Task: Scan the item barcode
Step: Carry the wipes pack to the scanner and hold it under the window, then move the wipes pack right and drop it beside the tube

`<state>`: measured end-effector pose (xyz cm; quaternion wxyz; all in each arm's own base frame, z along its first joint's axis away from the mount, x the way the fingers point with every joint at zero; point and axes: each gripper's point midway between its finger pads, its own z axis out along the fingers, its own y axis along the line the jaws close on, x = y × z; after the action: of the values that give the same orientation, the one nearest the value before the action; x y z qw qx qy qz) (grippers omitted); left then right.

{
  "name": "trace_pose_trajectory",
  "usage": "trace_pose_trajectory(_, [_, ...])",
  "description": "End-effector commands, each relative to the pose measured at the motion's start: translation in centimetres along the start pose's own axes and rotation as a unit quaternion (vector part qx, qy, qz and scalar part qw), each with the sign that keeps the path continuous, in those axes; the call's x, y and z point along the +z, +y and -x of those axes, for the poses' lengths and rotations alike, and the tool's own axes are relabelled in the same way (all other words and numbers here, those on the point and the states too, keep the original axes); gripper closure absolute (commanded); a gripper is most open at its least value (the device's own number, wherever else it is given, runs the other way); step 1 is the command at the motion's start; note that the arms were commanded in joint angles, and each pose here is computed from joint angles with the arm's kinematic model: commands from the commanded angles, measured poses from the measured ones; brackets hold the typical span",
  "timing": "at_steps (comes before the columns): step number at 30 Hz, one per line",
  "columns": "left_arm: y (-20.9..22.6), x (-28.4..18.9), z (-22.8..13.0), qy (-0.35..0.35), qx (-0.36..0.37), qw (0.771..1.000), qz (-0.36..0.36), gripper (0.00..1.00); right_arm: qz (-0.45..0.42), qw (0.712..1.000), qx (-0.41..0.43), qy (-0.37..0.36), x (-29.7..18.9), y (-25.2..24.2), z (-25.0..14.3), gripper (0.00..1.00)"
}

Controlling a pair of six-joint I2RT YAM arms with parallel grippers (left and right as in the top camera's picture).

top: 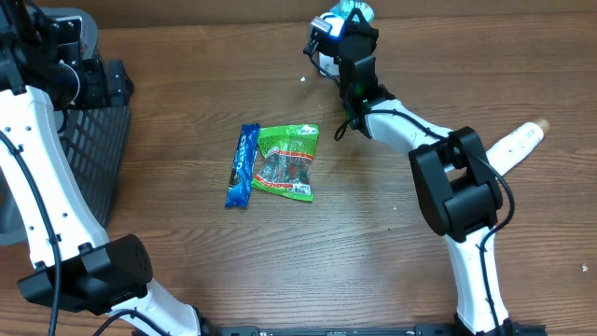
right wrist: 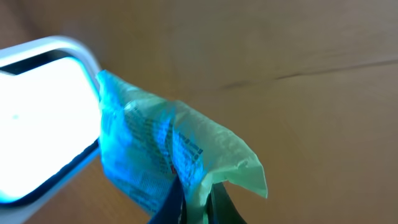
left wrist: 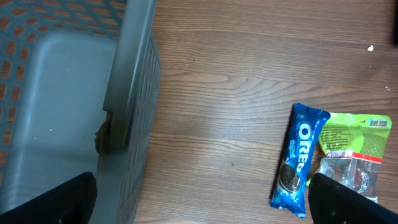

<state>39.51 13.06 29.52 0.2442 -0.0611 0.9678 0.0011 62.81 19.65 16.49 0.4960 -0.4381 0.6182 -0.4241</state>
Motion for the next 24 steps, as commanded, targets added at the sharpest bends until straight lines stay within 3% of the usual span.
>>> trace_pose_trajectory(1, [-0.6, -0.8, 0.2, -0.011, 0.016, 1.0, -0.005, 0.0, -0.049, 0.99, 0.13, -0.015, -4.4, -10.7, 2.3, 0.96])
trace_pose_trajectory(6, [-0.6, -0.8, 0.2, -0.011, 0.016, 1.0, -0.005, 0.01, 0.027, 0.952, 0.303, -0.02, -10.5, -14.9, 2.9, 0.96])
trace_pose_trajectory(10, [-0.6, -0.8, 0.2, -0.011, 0.016, 1.0, -0.005, 0.0, 0.147, 0.848, 0.509, 0.004, -16.0, -15.9, 1.4, 0.96])
trace_pose_trajectory(14, [-0.6, -0.8, 0.2, -0.011, 0.016, 1.0, -0.005, 0.0, 0.299, 0.75, 0.588, 0.04, -21.1, -14.5, -0.8, 0.96])
trace_pose_trajectory(18, [-0.6, -0.8, 0.2, -0.011, 0.016, 1.0, -0.005, 0.01, 0.359, 0.673, 0.636, 0.12, -22.9, -13.4, -6.2, 0.96])
trace_pose_trajectory(22, [-0.6, -0.8, 0.2, -0.011, 0.016, 1.0, -0.005, 0.0, 0.316, 0.6, 0.696, 0.235, -21.6, -11.6, -14.5, 0.96])
trace_pose_trajectory(24, [-0.6, -0.8, 0.2, -0.011, 0.016, 1.0, -0.005, 0.0, 0.298, 0.585, 0.707, 0.263, -21.0, -10.7, -17.5, 0.96])
